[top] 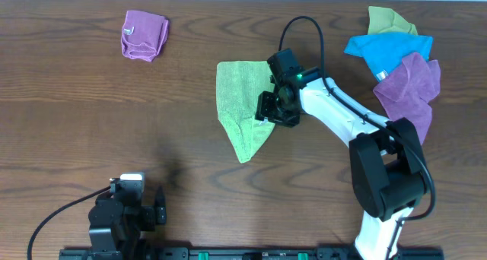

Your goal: Fold the cloth

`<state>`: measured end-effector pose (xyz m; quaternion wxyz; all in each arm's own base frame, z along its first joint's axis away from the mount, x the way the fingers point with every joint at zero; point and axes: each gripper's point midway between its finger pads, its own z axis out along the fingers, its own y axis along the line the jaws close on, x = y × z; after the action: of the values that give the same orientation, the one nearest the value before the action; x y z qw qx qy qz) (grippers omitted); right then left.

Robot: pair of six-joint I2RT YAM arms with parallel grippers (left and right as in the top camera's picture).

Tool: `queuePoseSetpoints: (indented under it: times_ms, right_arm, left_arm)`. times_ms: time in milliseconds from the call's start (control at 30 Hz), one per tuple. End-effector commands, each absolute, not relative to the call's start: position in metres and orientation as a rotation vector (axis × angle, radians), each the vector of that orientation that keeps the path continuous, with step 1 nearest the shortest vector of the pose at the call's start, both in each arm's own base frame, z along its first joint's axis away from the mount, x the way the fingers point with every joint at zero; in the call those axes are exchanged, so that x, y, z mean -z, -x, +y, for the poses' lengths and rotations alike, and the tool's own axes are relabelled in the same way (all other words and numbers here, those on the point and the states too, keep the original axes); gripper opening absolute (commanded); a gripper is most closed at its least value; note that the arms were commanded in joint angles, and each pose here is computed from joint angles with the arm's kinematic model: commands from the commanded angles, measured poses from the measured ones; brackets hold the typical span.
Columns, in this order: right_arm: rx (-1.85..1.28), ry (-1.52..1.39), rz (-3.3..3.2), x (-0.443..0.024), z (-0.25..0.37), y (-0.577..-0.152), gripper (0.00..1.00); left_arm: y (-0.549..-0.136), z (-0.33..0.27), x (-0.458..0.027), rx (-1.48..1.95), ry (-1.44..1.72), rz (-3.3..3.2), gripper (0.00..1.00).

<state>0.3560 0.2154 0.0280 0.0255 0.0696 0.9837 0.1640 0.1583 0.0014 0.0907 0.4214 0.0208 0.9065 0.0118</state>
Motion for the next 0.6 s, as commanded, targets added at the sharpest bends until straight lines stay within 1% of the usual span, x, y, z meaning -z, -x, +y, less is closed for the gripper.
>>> queuePoseSetpoints:
  times_ms: [0, 33, 100, 167, 200, 267, 367, 533, 567]
  right_arm:
    - [-0.493, -0.203, 3.052, -0.024, 0.220, -0.351, 0.40]
    - [-0.492, -0.203, 3.055, -0.024, 0.219, -0.351, 0.35]
    - [-0.490, -0.204, 3.058, -0.024, 0.219, -0.350, 0.19]
    - [-0.486, -0.206, 3.063, -0.024, 0.218, -0.349, 0.06]
    - [-0.475, -0.212, 3.072, -0.023, 0.216, -0.347, 0.02]
    - [-0.433, -0.222, 3.091, -0.022, 0.210, -0.343, 0.01]
    - [-0.292, -0.243, 3.123, -0.022, 0.192, -0.334, 0.01]
    - [0.032, -0.307, 3.153, -0.035, 0.150, -0.313, 0.02]
    - [0.099, -0.309, 3.158, -0.038, 0.141, -0.308, 0.03]
  left_arm:
    - [-0.156, 0.001, -0.078, -0.021, -0.051, 2.302, 0.95]
    - [-0.156, 0.001, -0.078, -0.021, -0.051, 2.302, 0.95]
    - [-0.156, 0.001, -0.078, -0.021, -0.051, 2.302, 0.95]
    - [-0.156, 0.001, -0.078, -0.021, -0.051, 2.302, 0.95]
    - [-0.156, 0.001, -0.078, -0.021, -0.051, 2.302, 0.95]
    - [-0.156, 0.001, -0.078, -0.021, -0.051, 2.302, 0.95]
    - [-0.156, 0.001, -0.078, -0.021, -0.051, 2.302, 0.95]
    - [-0.156, 0.001, -0.078, -0.021, -0.051, 2.302, 0.95]
    - [-0.156, 0.001, -0.078, -0.021, -0.051, 2.302, 0.95]
